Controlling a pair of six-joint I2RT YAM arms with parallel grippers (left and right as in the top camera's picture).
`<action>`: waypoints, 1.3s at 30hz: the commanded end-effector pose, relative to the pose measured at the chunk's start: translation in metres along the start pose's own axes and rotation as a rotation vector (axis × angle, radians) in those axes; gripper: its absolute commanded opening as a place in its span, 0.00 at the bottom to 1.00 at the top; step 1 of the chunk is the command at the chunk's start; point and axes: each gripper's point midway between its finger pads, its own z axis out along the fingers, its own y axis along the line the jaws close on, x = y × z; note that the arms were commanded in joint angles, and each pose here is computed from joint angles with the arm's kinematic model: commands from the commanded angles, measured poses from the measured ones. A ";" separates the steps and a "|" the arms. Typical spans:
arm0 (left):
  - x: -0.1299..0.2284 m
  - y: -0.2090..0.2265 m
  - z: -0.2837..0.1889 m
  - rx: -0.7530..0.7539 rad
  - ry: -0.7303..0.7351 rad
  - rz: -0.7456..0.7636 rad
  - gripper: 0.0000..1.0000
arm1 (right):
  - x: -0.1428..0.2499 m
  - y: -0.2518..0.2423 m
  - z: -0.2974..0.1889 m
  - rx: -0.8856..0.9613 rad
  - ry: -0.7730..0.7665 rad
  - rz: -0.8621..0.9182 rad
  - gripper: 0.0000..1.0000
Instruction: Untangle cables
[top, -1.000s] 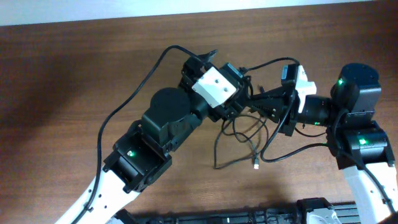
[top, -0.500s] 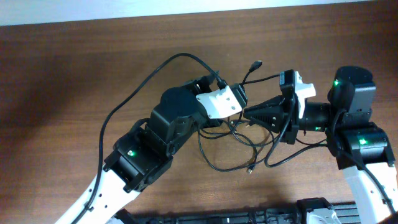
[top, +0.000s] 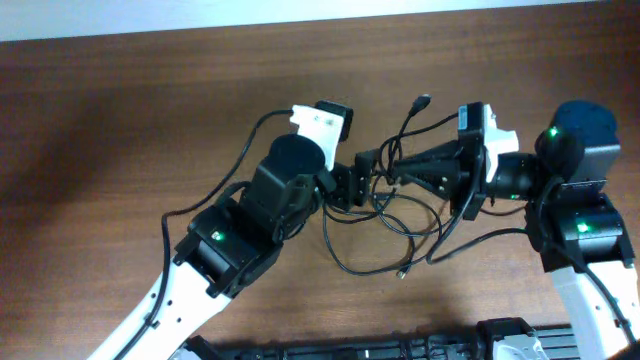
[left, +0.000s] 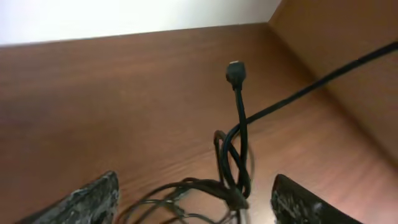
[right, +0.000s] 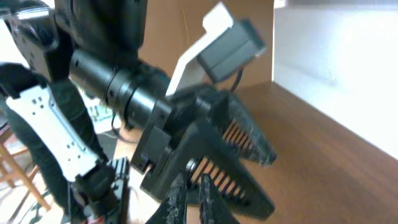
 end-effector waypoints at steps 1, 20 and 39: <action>0.001 -0.018 -0.002 0.103 0.025 -0.085 0.82 | -0.021 0.008 0.000 -0.028 -0.036 0.022 0.04; 0.047 -0.064 0.062 0.393 0.213 -0.014 0.17 | -0.045 0.012 -0.002 -0.034 -0.083 -0.020 0.04; -0.070 -0.009 -0.036 0.239 -0.280 0.556 0.00 | 0.035 -0.036 0.003 0.147 0.066 0.492 0.99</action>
